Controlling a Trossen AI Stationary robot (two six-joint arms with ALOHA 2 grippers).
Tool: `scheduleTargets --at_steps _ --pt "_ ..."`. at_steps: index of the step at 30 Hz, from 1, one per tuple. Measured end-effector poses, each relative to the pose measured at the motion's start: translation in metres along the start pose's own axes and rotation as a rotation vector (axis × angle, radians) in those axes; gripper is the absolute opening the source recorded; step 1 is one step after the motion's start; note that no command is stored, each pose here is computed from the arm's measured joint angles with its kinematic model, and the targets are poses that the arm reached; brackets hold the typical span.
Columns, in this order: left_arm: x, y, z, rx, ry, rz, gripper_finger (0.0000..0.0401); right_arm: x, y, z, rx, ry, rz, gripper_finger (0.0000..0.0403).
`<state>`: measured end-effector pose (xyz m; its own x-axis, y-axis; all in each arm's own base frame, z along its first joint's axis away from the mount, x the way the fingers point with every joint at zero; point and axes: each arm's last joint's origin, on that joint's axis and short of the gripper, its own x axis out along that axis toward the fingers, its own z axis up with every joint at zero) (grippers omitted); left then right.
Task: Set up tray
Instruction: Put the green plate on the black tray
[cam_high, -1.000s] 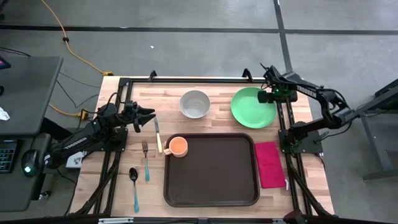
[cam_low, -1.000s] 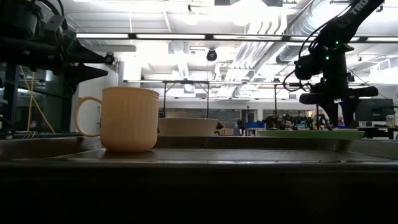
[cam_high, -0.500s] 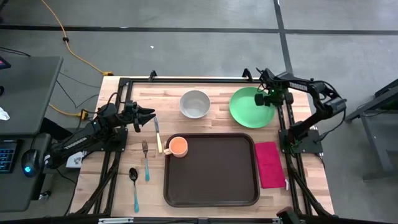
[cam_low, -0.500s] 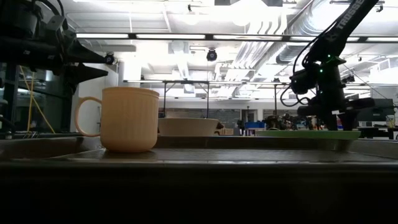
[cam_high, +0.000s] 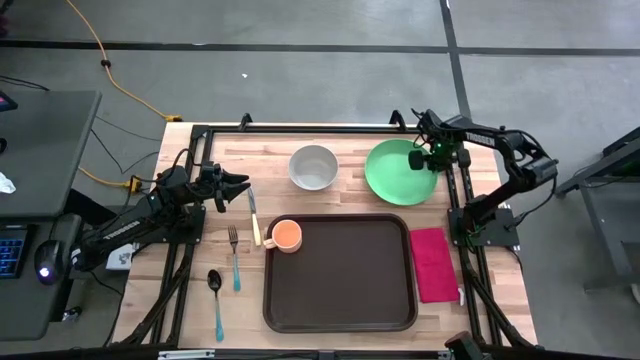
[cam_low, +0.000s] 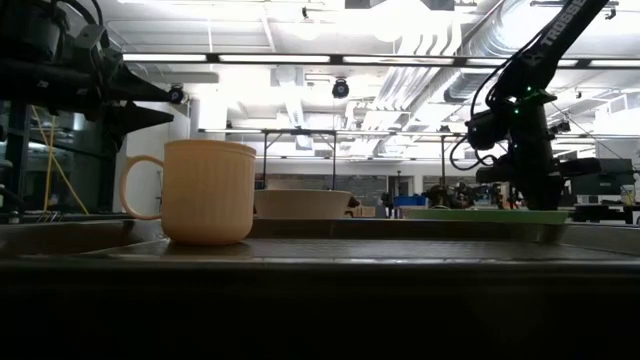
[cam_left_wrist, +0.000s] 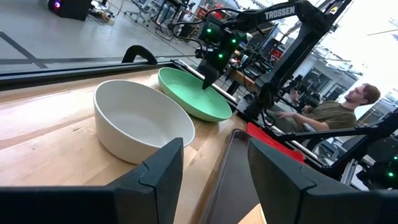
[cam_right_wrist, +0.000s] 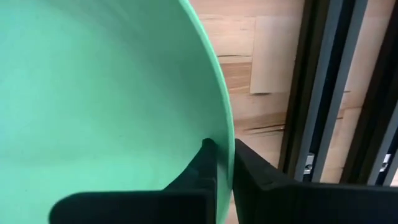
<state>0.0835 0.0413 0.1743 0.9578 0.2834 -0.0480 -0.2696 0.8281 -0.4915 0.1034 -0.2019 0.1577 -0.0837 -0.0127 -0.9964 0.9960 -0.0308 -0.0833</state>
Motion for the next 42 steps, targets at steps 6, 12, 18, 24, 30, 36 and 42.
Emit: scheduleTargets --at_steps 6,12,18,24,30,36,42 --pt "0.000 0.000 0.000 0.000 0.000 0.000 0.0211 0.000 0.000 0.000 0.001 0.000 0.000 0.0006" --pt "0.000 0.000 0.000 0.000 0.000 -0.001 0.0211 0.000 0.000 -0.001 0.012 0.013 0.013 0.0003" --pt "0.000 0.000 0.000 0.000 0.000 -0.001 0.0211 -0.008 -0.003 -0.005 0.036 0.005 0.038 0.0001" --pt "0.000 0.000 0.000 0.000 0.000 -0.001 0.0211 -0.029 -0.012 -0.017 0.079 -0.042 0.057 0.0001" --pt "0.000 0.000 0.000 0.000 0.001 -0.001 0.0211 -0.048 -0.020 -0.032 0.122 -0.066 0.102 0.0002" --pt "0.000 0.000 0.000 0.000 0.001 -0.002 0.0211 -0.061 -0.027 -0.043 0.160 -0.083 0.157 0.0002" --pt "0.000 0.000 0.000 0.000 0.003 -0.005 0.0211 -0.069 -0.032 -0.051 0.188 -0.098 0.198 0.0001"
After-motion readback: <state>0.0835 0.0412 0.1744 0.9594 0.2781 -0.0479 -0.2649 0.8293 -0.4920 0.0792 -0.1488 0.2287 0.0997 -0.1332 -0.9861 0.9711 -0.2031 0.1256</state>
